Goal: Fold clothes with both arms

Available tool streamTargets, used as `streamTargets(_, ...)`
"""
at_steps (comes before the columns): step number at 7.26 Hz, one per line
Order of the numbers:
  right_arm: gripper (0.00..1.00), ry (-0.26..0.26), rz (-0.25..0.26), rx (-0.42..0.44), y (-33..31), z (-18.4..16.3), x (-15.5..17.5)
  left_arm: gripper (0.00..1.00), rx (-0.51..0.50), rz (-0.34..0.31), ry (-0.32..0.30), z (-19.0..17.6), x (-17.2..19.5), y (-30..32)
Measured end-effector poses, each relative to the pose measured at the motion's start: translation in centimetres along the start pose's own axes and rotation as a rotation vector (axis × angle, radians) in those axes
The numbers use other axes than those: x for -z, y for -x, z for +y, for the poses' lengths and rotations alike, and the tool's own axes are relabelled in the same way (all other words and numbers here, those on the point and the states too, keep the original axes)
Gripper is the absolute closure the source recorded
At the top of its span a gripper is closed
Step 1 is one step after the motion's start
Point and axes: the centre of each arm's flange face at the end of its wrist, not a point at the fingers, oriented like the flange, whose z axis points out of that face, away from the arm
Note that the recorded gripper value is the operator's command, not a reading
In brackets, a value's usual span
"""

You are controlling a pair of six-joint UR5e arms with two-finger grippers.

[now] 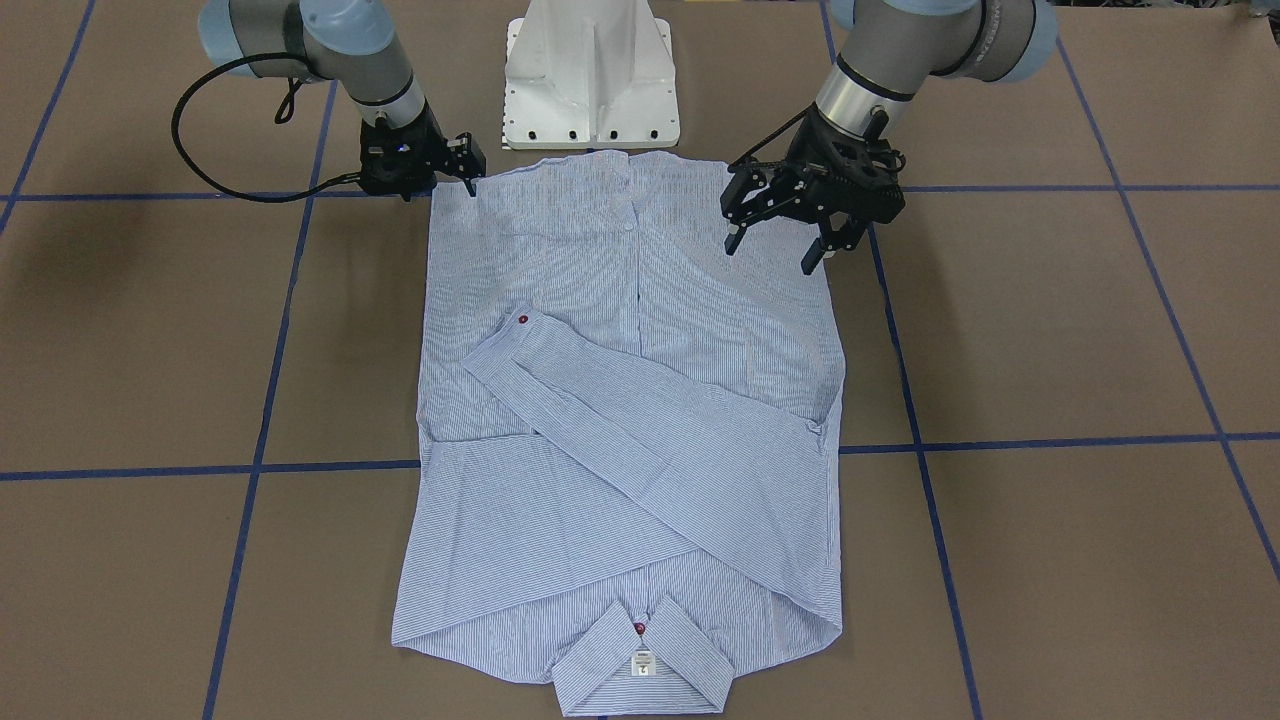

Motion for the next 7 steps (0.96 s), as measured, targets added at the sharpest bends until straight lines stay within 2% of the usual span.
streamTargets(1, 0.39, 0.002, -0.001, 0.0, 0.02, 0.04, 0.06, 0.0, 0.0, -0.001, 0.001, 0.01, -0.03, 0.03)
streamTargets(7, 0.4, 0.01, -0.004, -0.001, -0.21, 0.14, 0.36, 0.0, 0.0, 0.002, 0.001, 0.01, 0.05, -0.06)
